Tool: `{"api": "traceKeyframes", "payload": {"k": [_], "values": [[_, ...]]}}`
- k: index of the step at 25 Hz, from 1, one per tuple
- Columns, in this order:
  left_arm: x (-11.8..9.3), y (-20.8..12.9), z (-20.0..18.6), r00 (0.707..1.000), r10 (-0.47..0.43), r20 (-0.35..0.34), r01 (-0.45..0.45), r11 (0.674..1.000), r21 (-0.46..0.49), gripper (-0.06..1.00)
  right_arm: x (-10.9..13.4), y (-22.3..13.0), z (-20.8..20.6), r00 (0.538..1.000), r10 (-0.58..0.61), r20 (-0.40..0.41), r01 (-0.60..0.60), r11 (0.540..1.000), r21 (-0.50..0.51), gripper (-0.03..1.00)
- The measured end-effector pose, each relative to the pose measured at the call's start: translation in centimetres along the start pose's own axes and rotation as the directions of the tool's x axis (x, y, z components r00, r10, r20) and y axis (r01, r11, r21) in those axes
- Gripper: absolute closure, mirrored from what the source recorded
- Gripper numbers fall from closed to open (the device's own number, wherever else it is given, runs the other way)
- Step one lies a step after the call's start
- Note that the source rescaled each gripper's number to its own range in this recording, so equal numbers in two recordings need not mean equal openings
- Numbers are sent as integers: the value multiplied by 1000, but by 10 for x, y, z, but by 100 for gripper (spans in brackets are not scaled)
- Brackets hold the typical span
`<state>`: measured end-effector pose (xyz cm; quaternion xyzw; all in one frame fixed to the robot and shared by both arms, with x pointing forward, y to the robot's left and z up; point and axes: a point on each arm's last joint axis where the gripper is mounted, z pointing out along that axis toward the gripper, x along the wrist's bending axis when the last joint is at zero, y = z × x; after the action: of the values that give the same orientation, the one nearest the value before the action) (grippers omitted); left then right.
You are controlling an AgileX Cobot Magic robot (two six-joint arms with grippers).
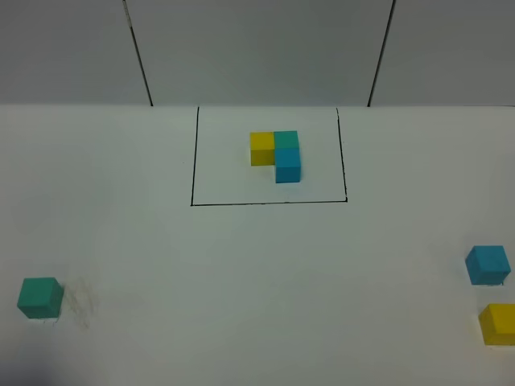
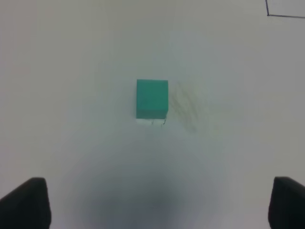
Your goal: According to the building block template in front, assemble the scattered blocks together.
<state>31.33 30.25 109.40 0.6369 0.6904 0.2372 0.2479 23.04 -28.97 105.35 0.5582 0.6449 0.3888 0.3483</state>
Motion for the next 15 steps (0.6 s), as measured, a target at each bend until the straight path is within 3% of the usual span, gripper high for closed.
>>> {"api": "traceKeyframes", "payload": {"k": [5,9,15], "values": [[0,51,25,998,29,-53,-23,993,118,-5,0,0,0,1000,0,0,0,1000,0,97],[1,73,59,994,64,-88,-43,975,218,-5,0,0,0,1000,0,0,0,1000,0,97],[-4,85,109,997,61,-56,-42,957,288,-5,0,0,0,1000,0,0,0,1000,0,97]]}}
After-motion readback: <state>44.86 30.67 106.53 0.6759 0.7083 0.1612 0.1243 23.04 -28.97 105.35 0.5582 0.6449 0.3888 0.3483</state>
